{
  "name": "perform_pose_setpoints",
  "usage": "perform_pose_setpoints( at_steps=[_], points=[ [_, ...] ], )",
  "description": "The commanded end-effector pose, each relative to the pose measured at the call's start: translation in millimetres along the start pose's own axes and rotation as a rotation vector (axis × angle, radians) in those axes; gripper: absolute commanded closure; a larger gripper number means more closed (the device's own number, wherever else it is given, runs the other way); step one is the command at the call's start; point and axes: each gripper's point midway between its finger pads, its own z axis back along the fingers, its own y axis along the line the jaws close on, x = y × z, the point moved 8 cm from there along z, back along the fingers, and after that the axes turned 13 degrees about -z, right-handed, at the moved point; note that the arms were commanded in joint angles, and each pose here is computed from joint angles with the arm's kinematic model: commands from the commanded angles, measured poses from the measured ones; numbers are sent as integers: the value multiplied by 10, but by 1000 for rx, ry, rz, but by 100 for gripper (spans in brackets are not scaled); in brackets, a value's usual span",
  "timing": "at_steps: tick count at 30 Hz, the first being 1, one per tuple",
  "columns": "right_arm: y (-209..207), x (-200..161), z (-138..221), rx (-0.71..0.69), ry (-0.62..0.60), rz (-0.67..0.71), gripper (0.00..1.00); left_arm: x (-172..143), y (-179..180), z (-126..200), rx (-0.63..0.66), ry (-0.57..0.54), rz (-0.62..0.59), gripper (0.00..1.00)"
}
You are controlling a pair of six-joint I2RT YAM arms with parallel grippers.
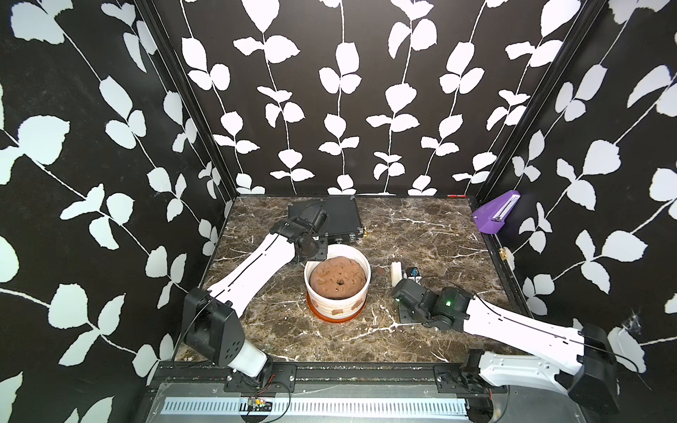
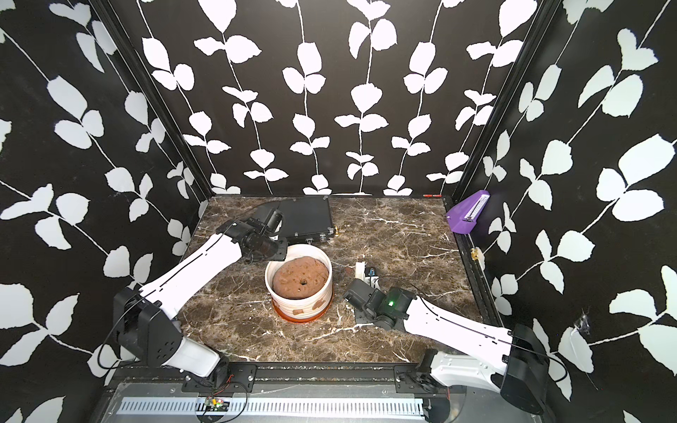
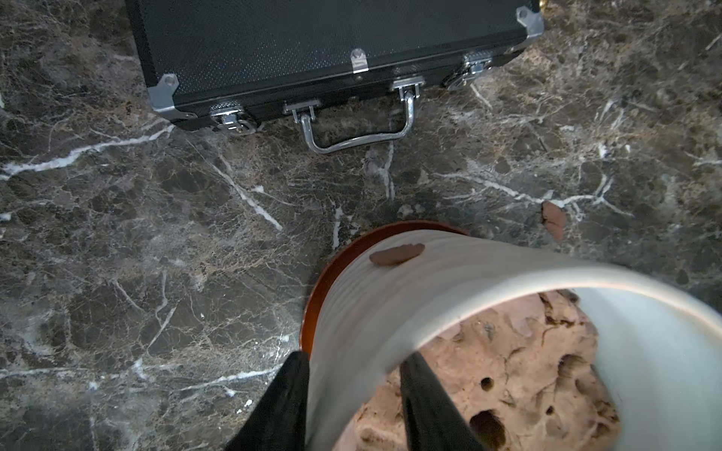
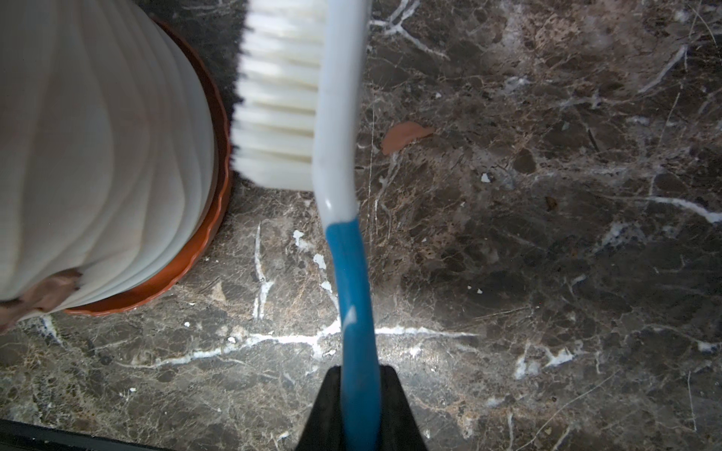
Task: Scrub the dried mud off the ceramic pot
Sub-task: Rotate the pot on the tray.
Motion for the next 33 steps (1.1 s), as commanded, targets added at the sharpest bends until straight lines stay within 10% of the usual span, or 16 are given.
perform_pose_setpoints(
  at_steps=[1, 9, 33],
  points=[
    [43, 56, 111, 25, -32, 5, 100, 12, -26, 59, -17, -15, -29, 61],
    [98, 66, 140, 51, -17, 11, 100, -38, -55, 14, -52, 3, 36, 100],
    [89, 35, 110, 63, -8, 16, 100, -435, -17, 309, -124, -12, 31, 100]
  ],
)
